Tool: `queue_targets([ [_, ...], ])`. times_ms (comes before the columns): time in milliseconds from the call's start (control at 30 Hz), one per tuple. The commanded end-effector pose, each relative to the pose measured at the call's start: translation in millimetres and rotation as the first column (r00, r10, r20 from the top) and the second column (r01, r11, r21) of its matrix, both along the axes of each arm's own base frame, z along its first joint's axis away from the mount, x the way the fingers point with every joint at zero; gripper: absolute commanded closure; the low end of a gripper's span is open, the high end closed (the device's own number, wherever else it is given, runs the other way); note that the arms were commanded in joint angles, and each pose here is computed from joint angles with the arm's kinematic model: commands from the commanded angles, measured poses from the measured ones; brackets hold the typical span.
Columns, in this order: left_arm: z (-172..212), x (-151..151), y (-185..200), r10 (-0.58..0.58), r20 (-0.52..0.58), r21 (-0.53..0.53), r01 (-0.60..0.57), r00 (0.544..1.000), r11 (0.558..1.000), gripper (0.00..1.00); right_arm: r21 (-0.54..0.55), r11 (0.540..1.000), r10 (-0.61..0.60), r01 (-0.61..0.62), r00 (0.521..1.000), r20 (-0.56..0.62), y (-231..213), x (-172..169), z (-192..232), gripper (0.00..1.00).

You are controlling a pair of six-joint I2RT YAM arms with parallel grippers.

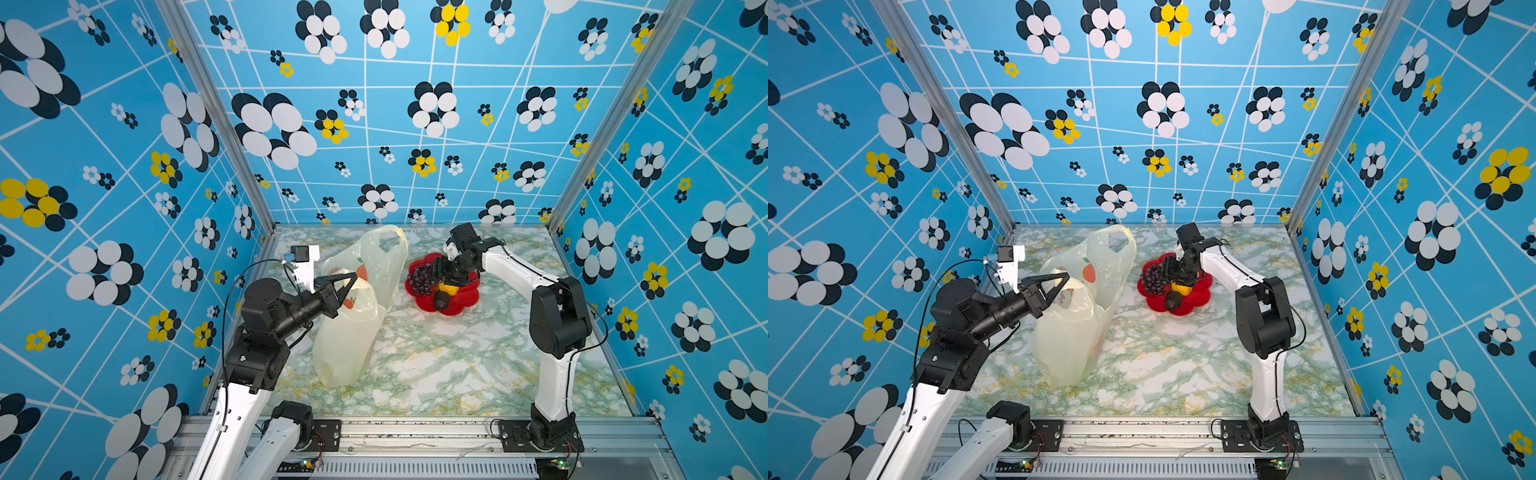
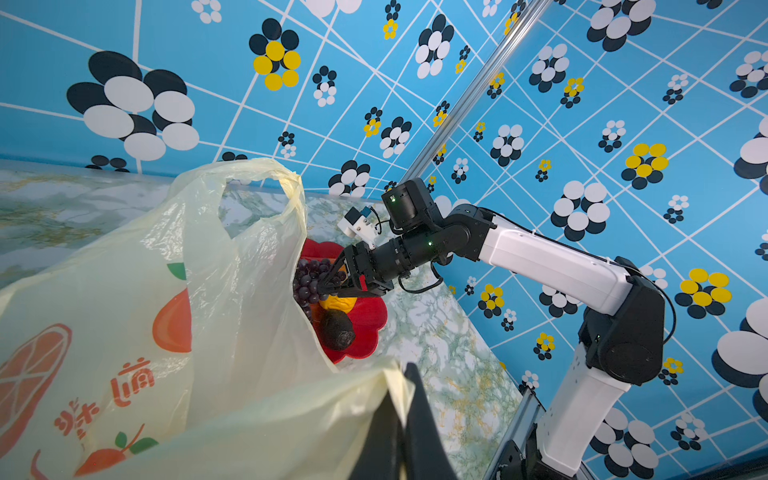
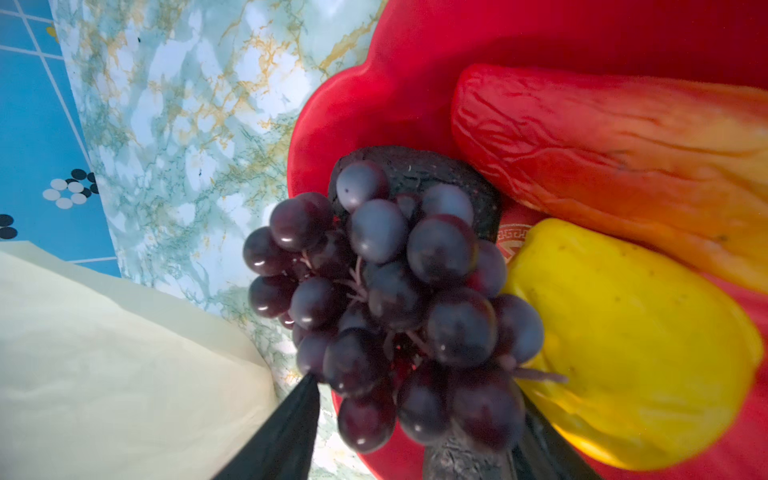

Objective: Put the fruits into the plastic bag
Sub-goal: 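Lower the right gripper onto the bunch of dark grapes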

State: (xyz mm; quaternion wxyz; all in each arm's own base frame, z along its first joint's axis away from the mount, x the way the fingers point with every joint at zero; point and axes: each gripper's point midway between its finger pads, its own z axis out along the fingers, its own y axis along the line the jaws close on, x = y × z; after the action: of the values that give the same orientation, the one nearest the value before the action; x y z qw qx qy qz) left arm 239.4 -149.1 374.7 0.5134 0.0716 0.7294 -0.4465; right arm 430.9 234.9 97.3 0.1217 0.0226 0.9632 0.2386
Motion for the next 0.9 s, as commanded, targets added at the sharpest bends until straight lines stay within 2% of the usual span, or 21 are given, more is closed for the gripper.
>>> queue_targets([
  [0, -3.1, -2.6, 0.4, -0.001, 0.015, 0.024, 0.000, 1.000, 1.000, 1.00, 0.022, 0.999, -0.031, 0.031, 0.999, 0.020, 5.1, 13.9, 0.1, 0.36],
  [100, -3.1, -3.5, 0.9, 0.001, 0.017, 0.030, -0.002, 1.000, 1.000, 1.00, 0.039, 0.998, -0.050, 0.049, 0.998, 0.031, 7.6, 19.4, 1.9, 0.41],
  [233, -2.8, -4.5, 2.7, 0.009, 0.022, 0.035, -0.009, 1.000, 0.999, 1.00, 0.060, 0.997, -0.059, 0.056, 0.997, 0.042, 10.2, 23.7, 5.1, 0.43],
  [367, -3.9, -2.9, 2.8, 0.010, 0.020, 0.034, -0.011, 1.000, 0.999, 1.00, 0.073, 0.996, -0.057, 0.055, 0.998, 0.025, 14.4, 24.6, -2.1, 0.35],
  [500, -4.7, -2.5, 2.5, 0.009, 0.016, 0.033, -0.010, 1.000, 0.999, 1.00, 0.066, 0.995, -0.071, 0.068, 0.997, 0.029, 12.9, 27.2, -8.3, 0.35],
  [567, -4.7, -2.5, 2.6, 0.010, 0.015, 0.035, -0.010, 1.000, 0.999, 1.00, 0.060, 0.996, -0.073, 0.071, 0.997, 0.031, 12.0, 27.9, -9.8, 0.39],
  [700, -3.6, -1.9, 3.1, 0.013, 0.017, 0.034, -0.013, 1.000, 0.999, 1.00, 0.048, 0.996, -0.079, 0.077, 0.996, 0.049, 8.5, 28.3, -6.9, 0.56],
  [867, -3.0, 0.1, 2.5, 0.012, 0.017, 0.027, -0.013, 1.000, 1.000, 1.00, 0.033, 0.997, -0.075, 0.073, 0.994, 0.075, 4.2, 26.1, 0.5, 0.68],
])
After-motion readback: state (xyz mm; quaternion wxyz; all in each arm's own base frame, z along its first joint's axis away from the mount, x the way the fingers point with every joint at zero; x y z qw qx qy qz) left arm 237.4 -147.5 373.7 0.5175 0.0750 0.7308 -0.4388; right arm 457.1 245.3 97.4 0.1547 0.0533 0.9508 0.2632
